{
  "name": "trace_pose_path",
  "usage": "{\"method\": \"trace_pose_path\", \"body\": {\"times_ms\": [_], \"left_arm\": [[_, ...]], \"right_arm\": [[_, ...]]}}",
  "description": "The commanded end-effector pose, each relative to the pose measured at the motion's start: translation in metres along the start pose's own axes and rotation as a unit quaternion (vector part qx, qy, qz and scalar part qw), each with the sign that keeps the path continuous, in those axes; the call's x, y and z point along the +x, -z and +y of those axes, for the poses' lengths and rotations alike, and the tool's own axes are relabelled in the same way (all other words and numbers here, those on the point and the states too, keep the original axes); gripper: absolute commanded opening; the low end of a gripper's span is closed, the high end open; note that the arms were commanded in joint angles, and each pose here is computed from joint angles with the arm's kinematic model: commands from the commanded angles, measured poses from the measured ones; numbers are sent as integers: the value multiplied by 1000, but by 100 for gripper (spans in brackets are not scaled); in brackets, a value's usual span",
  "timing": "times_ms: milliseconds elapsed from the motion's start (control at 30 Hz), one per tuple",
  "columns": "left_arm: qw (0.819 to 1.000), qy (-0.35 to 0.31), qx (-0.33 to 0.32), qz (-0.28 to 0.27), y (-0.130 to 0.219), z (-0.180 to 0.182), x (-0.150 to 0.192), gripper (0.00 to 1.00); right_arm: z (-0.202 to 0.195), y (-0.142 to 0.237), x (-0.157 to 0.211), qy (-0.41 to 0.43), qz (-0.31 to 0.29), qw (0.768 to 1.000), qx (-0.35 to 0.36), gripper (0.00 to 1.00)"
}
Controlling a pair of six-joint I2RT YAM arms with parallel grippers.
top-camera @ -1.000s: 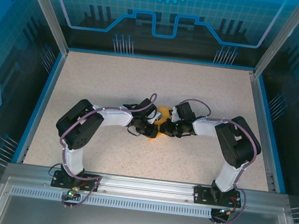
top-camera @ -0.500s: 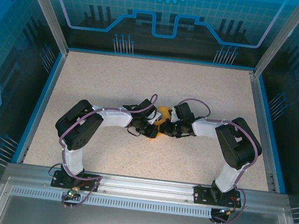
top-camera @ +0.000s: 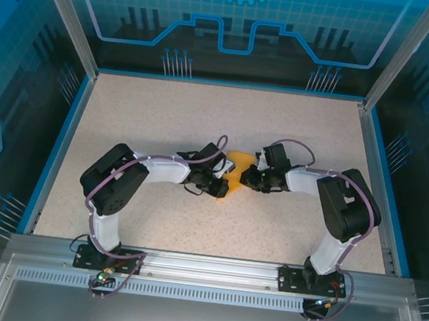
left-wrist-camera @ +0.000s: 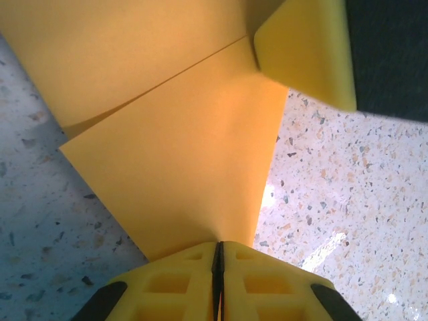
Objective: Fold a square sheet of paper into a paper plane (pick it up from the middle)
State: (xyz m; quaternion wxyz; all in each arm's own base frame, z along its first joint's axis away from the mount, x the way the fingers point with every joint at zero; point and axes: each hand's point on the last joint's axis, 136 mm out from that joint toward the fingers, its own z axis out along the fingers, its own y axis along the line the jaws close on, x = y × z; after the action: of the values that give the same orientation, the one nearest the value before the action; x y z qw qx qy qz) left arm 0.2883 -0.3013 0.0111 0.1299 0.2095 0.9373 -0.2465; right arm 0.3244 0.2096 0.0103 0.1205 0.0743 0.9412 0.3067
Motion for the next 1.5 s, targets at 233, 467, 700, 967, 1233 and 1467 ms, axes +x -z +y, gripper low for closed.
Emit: {"method": "trace_pose_path", "body": {"times_ms": [233, 467, 700, 967, 1233, 1467], "left_arm": [[991, 11, -64, 114, -4, 31, 66, 13], [988, 0, -99, 118, 16, 37, 68, 17], [999, 22, -25, 38, 59, -17, 5, 22], [997, 38, 49, -36, 95, -64, -49, 18], [992, 58, 111, 16, 45, -71, -27, 10], [990, 69, 119, 17, 18, -65, -26, 8]], "right_arm": [[-66, 4, -4, -26, -12, 993, 112, 12], [-73, 5, -1, -11, -6, 990, 140, 12], [-72, 0, 4, 1, 5, 989, 150, 11], [-63, -3, 6, 9, 14, 990, 139, 11], [-56, -9, 9, 10, 26, 993, 116, 11], [-57, -8, 12, 15, 32, 992, 118, 10]]}}
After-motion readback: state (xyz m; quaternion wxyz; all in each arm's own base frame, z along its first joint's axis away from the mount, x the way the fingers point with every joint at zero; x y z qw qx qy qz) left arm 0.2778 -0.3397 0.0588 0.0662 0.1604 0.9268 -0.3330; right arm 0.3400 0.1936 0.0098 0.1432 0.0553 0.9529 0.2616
